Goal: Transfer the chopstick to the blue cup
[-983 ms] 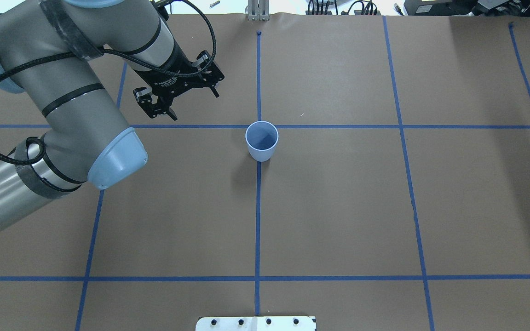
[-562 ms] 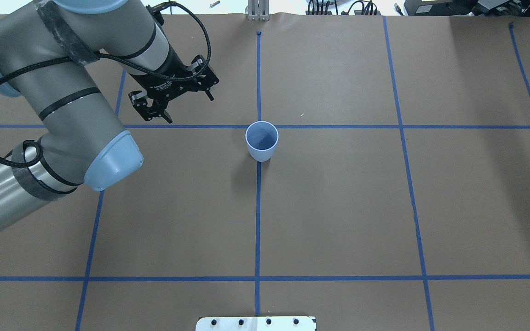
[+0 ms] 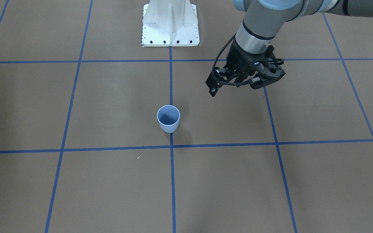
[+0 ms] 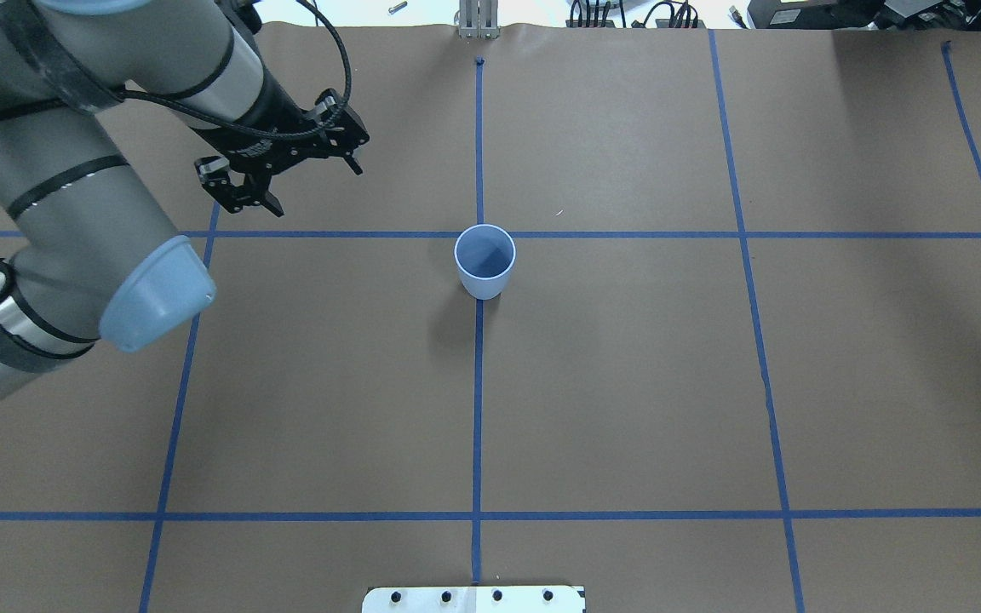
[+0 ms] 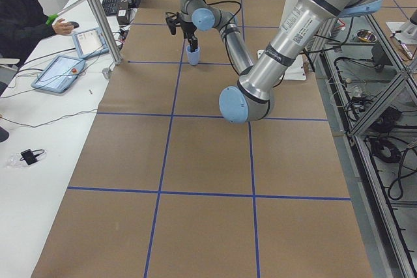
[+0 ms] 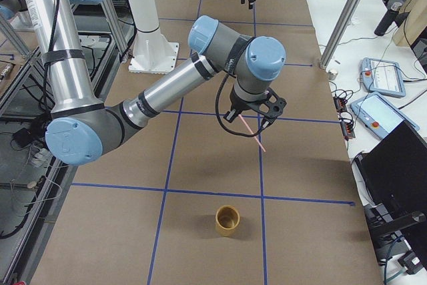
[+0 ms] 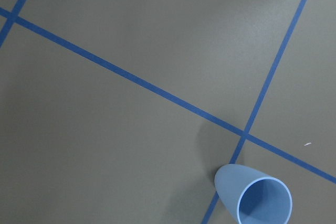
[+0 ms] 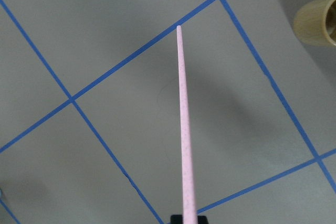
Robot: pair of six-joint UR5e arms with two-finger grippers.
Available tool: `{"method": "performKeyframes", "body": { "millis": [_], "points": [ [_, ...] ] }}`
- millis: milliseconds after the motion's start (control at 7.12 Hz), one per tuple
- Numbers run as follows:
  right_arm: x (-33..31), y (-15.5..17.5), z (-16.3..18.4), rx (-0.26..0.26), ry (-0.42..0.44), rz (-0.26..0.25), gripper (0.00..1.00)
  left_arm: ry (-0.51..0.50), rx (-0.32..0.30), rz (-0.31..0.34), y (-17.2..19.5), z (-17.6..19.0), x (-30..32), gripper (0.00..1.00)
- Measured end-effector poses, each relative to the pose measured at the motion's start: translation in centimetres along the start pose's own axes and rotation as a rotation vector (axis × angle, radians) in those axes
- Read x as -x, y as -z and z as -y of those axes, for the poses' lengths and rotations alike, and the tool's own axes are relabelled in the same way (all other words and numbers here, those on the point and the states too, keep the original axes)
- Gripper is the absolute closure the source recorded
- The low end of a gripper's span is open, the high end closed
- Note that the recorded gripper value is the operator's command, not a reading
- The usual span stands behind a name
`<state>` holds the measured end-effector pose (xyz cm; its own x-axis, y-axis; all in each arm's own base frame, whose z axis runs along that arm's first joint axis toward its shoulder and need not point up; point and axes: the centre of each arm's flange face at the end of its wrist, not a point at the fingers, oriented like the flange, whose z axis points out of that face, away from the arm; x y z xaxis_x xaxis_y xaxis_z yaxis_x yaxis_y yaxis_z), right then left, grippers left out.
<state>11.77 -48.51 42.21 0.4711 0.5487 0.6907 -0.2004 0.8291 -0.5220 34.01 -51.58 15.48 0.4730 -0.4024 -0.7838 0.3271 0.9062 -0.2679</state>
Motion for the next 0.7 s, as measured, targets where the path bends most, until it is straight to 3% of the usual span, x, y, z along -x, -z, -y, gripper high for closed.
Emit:
{"method": "performKeyframes", "body": {
  "millis": [421, 702],
  "points": [
    [10.4, -0.9, -1.9, 0.042, 0.021, 0.081, 1.00, -0.207, -0.084, 0.088, 2.4, 8.9, 10.4, 0.01],
    [16.3, -3.0, -3.6, 0.099, 0.037, 0.133, 1.00, -0.322, -0.093, 0.165, 3.2, 13.3, 18.5, 0.01]
  ]
}}
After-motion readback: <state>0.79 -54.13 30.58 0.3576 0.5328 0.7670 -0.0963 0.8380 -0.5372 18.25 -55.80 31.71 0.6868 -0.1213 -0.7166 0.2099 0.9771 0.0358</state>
